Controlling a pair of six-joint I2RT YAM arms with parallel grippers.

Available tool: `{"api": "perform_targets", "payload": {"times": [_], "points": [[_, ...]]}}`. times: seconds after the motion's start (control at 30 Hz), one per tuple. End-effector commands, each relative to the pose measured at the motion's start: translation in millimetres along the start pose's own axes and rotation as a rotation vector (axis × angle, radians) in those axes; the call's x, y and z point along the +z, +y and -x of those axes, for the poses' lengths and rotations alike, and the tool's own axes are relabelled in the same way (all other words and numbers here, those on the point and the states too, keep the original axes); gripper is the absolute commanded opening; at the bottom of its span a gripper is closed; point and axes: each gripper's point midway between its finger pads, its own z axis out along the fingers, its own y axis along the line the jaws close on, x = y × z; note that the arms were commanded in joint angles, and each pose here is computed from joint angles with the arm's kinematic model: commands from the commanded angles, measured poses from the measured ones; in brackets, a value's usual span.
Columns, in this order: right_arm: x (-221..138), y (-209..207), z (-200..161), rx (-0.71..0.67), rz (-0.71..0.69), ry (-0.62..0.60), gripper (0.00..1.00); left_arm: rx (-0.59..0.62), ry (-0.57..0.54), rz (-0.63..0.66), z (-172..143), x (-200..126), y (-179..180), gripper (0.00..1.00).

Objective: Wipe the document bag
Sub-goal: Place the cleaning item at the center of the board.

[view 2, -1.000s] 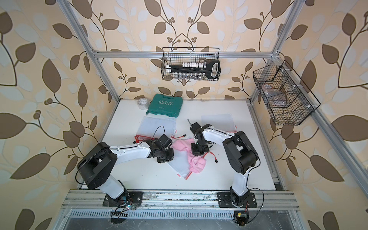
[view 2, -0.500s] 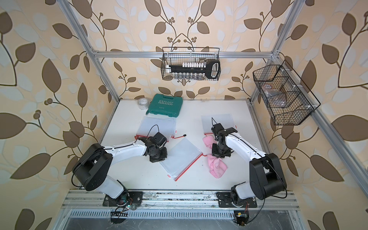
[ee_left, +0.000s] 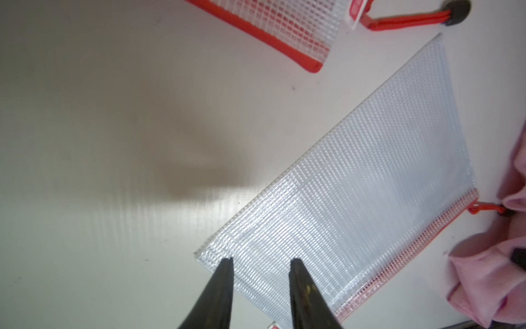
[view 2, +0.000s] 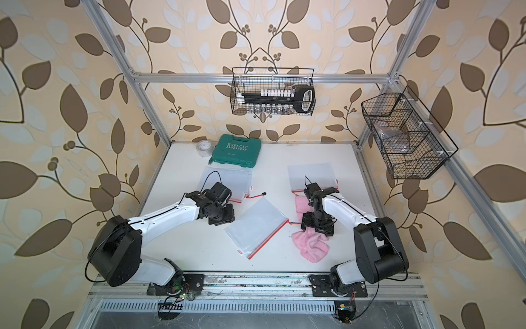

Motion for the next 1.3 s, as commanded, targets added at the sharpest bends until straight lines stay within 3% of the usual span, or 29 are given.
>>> {"api": "perform_targets", "payload": {"times": [0.0, 0.27, 0.43, 0.67, 0.97, 1.17, 1.27], "points": [[-25, -2, 0, -0.008, 0.009, -0.033, 0.98, 0.012, -0.028, -0.064, 8, -18, -16, 0.41], [-53, -8, -9, -0.028, 0.022, -0.052, 0.98, 0.028, -0.045, -0.189, 26, -26, -54, 0.46], [-65, -8, -5, -0.040, 0.029, -0.095, 0.98, 0.037, -0.010, -0.226, 31, -12, -71, 0.46], [-48, 2, 11, -0.038, 0.020, -0.092, 0.98, 0.212, -0.024, -0.453, 34, -31, -156, 0.48], [-26, 36, 10, -0.079, 0.115, -0.046, 0.97, 0.432, 0.095, -0.754, 1, -19, -269, 0.49], [-28, 32, 4, -0.069, 0.108, -0.045, 0.98, 0.510, 0.226, -0.849, -29, 3, -310, 0.49], [-33, 27, 2, -0.057, 0.097, -0.051, 0.98, 0.516, 0.336, -0.795, -50, 33, -313, 0.47]]}}
